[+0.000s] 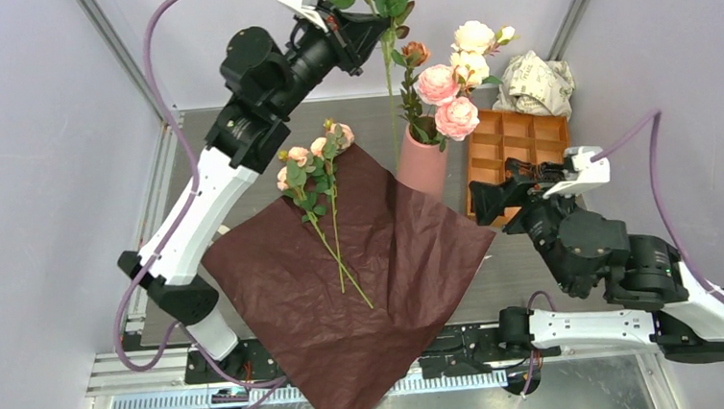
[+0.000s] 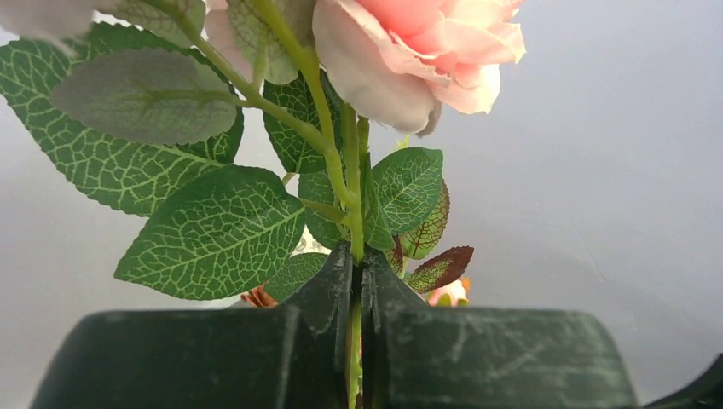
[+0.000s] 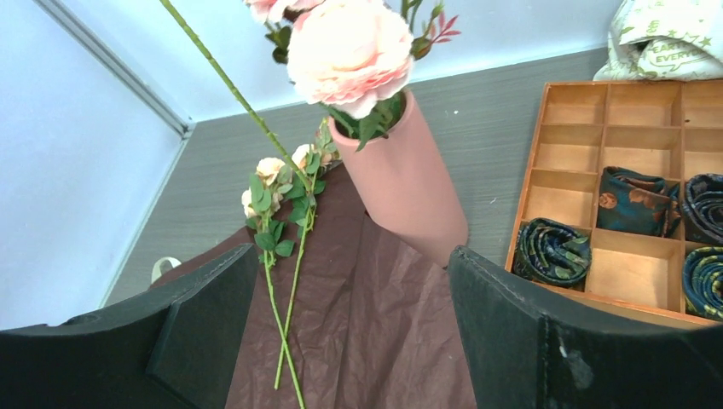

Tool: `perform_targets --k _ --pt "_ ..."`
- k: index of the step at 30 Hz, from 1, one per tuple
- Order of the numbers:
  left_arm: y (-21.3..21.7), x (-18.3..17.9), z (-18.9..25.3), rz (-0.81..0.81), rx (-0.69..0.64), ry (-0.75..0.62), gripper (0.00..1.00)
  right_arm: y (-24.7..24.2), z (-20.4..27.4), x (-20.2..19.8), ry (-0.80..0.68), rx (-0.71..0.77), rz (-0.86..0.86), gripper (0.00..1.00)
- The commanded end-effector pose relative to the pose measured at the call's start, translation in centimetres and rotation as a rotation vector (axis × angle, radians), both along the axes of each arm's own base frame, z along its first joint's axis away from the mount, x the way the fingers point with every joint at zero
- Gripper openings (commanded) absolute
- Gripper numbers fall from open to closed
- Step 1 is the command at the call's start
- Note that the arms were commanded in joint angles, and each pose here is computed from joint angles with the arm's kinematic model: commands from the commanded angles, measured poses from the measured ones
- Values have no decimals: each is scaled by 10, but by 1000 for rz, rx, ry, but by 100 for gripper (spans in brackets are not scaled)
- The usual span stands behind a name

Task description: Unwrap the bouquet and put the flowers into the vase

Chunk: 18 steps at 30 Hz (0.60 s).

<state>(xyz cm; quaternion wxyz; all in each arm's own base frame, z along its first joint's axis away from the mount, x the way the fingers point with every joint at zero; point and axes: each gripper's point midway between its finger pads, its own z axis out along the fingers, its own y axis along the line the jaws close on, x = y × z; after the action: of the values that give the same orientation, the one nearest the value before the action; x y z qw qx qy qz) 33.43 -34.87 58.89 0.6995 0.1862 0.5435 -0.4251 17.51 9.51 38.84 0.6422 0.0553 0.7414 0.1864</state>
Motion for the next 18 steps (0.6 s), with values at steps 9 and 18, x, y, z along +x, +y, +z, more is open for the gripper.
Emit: perform_targets --k 9,18 --pt "10 -11 94 5 -242 -278 0 -37 18 -1 -47 17 -75 90" --pt "-5 4 71 6 -231 -264 0 -45 18 -1 -56 2 -89 91"
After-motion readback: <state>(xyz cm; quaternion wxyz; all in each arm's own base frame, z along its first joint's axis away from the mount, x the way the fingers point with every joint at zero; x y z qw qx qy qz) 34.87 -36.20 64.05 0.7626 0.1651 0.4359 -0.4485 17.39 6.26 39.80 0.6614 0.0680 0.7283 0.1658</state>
